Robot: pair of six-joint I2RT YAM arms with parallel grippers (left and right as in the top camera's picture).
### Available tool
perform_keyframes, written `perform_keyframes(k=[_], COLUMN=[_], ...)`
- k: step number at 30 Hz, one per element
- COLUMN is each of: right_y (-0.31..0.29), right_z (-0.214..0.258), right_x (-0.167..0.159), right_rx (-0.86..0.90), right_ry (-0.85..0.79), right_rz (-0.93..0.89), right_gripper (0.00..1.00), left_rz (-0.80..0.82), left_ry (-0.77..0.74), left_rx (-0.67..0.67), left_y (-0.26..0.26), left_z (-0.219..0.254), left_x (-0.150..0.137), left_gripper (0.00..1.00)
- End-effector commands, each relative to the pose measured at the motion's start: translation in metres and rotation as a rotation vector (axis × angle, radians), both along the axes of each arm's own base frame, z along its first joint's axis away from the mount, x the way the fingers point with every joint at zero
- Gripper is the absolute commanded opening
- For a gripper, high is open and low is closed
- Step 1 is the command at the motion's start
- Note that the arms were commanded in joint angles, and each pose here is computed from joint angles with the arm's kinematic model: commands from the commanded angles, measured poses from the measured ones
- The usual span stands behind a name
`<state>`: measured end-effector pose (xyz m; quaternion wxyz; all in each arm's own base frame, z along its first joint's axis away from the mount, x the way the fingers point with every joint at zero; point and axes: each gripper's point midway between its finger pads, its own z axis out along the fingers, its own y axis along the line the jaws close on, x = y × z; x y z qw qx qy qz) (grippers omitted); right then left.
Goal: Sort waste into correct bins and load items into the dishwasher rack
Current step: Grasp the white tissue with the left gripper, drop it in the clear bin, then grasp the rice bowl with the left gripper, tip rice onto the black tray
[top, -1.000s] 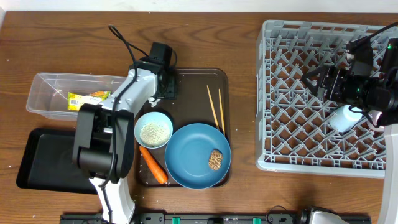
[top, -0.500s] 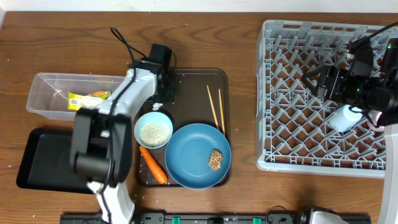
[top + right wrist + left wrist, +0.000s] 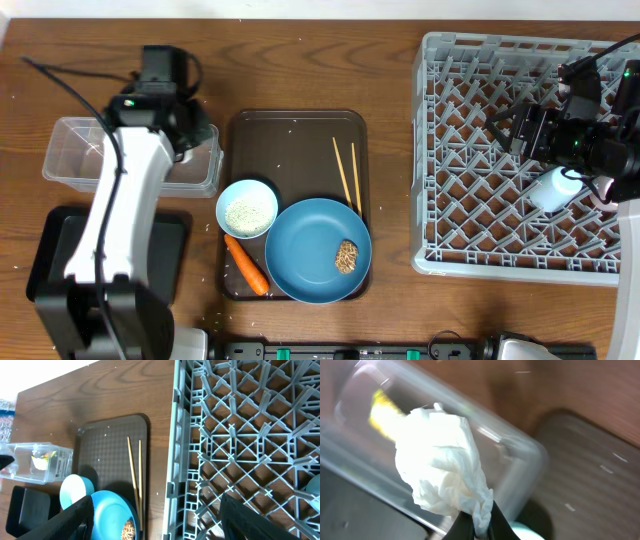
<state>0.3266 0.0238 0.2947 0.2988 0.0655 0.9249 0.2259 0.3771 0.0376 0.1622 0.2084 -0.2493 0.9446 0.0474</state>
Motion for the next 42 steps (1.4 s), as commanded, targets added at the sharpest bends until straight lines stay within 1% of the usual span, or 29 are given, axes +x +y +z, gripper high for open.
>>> perform_keyframes(k=[1, 2, 3, 4, 5, 8, 9, 14, 17, 21, 24, 27, 29, 32, 33, 35, 37, 42], right_y=[0.003, 0.003, 0.003, 0.003, 0.003, 0.003, 0.003, 0.003, 0.003, 0.003, 0.003, 0.003, 0.003, 0.003, 0.003, 0.003, 0.003, 0.003], right_z=[-0.002, -0.002, -0.002, -0.002, -0.002, -0.002, -0.002, -0.002, -0.002, -0.002, -0.002, -0.002, -0.002, -0.003, -0.003, -0.002, -0.002, -0.002], right_x=[0.000, 0.000, 0.000, 0.000, 0.000, 0.000, 0.000, 0.000, 0.000, 0.000, 0.000, 0.000, 0.000, -0.001, -0.001, 0.000, 0.000, 0.001], right_rx=[0.000, 0.000, 0.000, 0.000, 0.000, 0.000, 0.000, -0.001, -0.001, -0.001, -0.001, -0.001, -0.001, 0.000, 0.000, 0.000, 0.000, -0.001], right_ry=[0.006, 0.006, 0.006, 0.006, 0.006, 0.006, 0.006, 0.006, 0.006, 0.003, 0.003, 0.002, 0.003, 0.007, 0.007, 0.006, 0.006, 0.001], right_rz=[0.012, 0.012, 0.012, 0.012, 0.012, 0.012, 0.012, 0.012, 0.012, 0.012, 0.012, 0.012, 0.012, 0.012, 0.012, 0.012, 0.012, 0.012], right_gripper=[0.73, 0.73, 0.73, 0.73, 0.74, 0.77, 0.77, 0.79, 0.79, 0.79, 0.79, 0.79, 0.79, 0.79, 0.79, 0.79, 0.79, 0.79], left_rz=[0.180, 0.181, 0.161, 0.131, 0.081, -0.097, -0.132, -0.344, -0.441, -0.550, -0.554, -0.566, -0.540, -0.507, -0.504, -0.480, -0.468, -0.463], left_ry=[0.062, 0.062, 0.060, 0.057, 0.050, 0.020, 0.011, 0.018, 0.101, 0.228, 0.294, 0.294, 0.305, 0.318, 0.318, 0.319, 0.319, 0.367], left_rx=[-0.020, -0.034, -0.059, -0.086, -0.121, -0.203, -0.210, -0.181, -0.183, -0.181, -0.157, -0.159, -0.167, -0.175, -0.172, -0.153, -0.148, -0.140], left_y=[0.028, 0.030, 0.028, 0.025, 0.018, -0.009, -0.016, -0.056, -0.086, -0.123, -0.137, -0.147, -0.150, -0.151, -0.151, -0.149, -0.148, -0.147], left_z=[-0.030, -0.033, -0.034, -0.033, -0.029, -0.011, -0.005, 0.016, 0.007, -0.031, -0.063, -0.082, -0.091, -0.103, -0.107, -0.117, -0.129, -0.154], left_x=[-0.006, -0.004, -0.002, 0.000, 0.002, 0.004, 0.003, -0.017, -0.037, -0.066, -0.081, -0.083, -0.084, -0.086, -0.086, -0.085, -0.083, -0.084], left_gripper=[0.17, 0.31, 0.46, 0.56, 0.58, 0.58, 0.58, 0.59, 0.58, 0.59, 0.58, 0.57, 0.54, 0.51, 0.47, 0.44, 0.43, 0.30])
